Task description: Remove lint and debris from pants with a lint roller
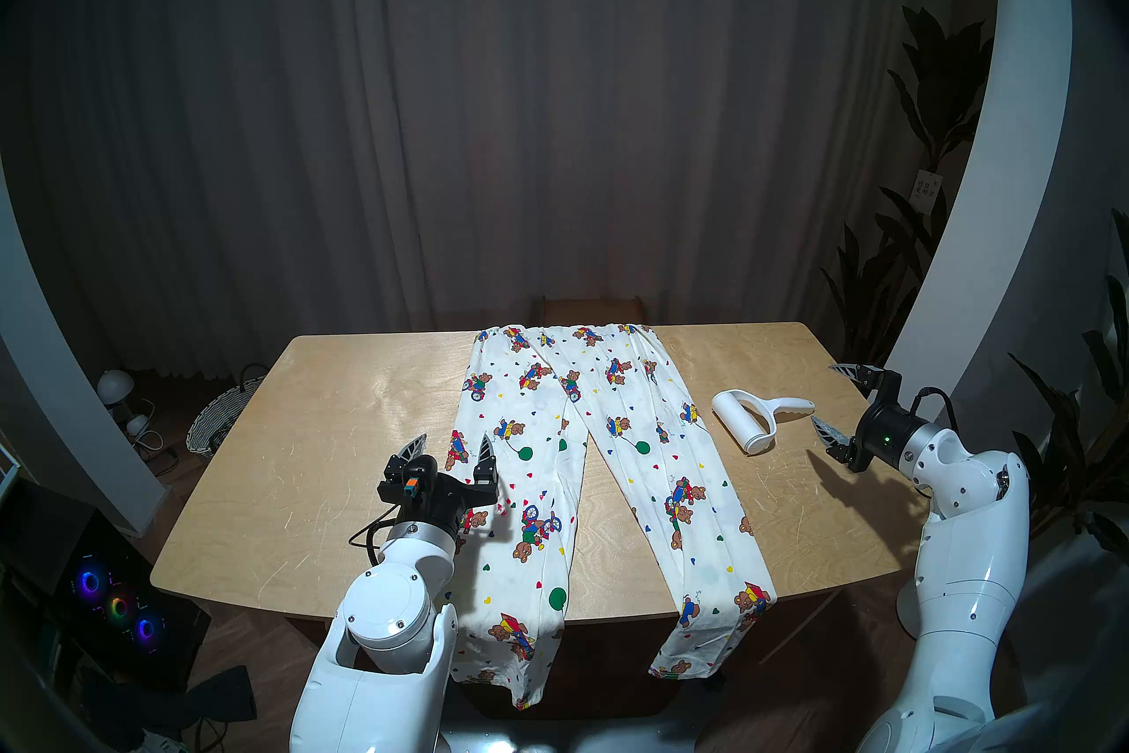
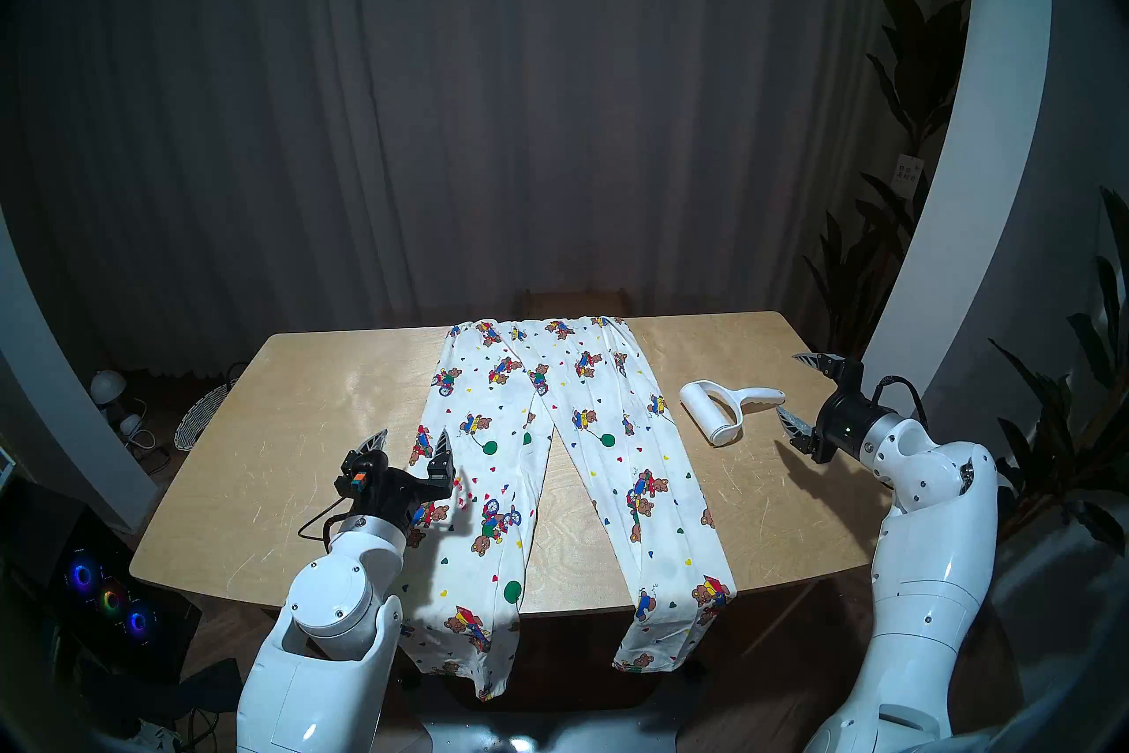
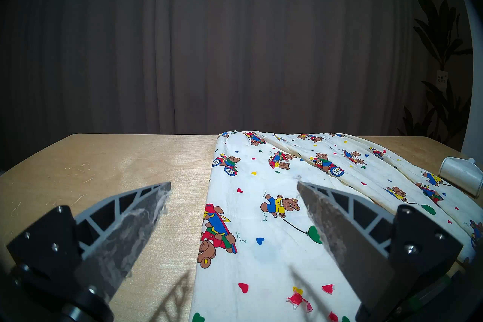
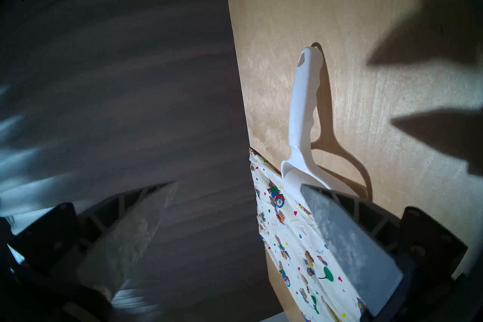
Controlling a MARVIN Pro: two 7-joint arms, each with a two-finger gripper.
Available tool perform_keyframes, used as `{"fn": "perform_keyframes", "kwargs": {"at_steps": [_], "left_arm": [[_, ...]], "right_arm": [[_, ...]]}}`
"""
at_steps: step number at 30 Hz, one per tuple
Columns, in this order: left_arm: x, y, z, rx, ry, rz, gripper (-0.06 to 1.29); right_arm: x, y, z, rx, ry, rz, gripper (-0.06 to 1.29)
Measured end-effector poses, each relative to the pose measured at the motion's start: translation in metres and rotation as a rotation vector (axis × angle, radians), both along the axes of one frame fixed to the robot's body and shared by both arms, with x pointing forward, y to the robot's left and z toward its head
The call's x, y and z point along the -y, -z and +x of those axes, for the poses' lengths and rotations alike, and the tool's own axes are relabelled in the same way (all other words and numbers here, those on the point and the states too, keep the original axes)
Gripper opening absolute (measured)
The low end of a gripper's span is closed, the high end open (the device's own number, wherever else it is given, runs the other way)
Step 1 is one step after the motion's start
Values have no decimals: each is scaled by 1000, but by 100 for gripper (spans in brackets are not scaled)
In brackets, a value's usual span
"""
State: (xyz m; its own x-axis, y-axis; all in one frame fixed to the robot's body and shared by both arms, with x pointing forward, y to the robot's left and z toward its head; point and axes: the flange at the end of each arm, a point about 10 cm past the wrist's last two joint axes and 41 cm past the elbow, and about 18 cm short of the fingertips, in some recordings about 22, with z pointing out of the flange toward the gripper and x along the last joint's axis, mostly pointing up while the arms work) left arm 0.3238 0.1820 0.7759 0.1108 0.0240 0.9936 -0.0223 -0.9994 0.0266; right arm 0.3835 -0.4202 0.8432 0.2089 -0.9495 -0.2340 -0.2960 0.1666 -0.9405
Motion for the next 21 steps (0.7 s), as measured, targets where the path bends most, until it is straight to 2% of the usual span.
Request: {"fn": "perform_keyframes", "kwargs": {"at_steps": [5, 9, 21], "left_arm": [[0, 0, 0, 0, 0, 0, 124], [0, 0, 0, 0, 0, 0, 124], [0, 0, 0, 0, 0, 0, 124]], "right_arm": [[1, -1, 3, 11, 34, 5, 123], [-2, 4, 11, 2, 56, -31, 123], [-39, 28, 47, -12, 57, -116, 123]]}}
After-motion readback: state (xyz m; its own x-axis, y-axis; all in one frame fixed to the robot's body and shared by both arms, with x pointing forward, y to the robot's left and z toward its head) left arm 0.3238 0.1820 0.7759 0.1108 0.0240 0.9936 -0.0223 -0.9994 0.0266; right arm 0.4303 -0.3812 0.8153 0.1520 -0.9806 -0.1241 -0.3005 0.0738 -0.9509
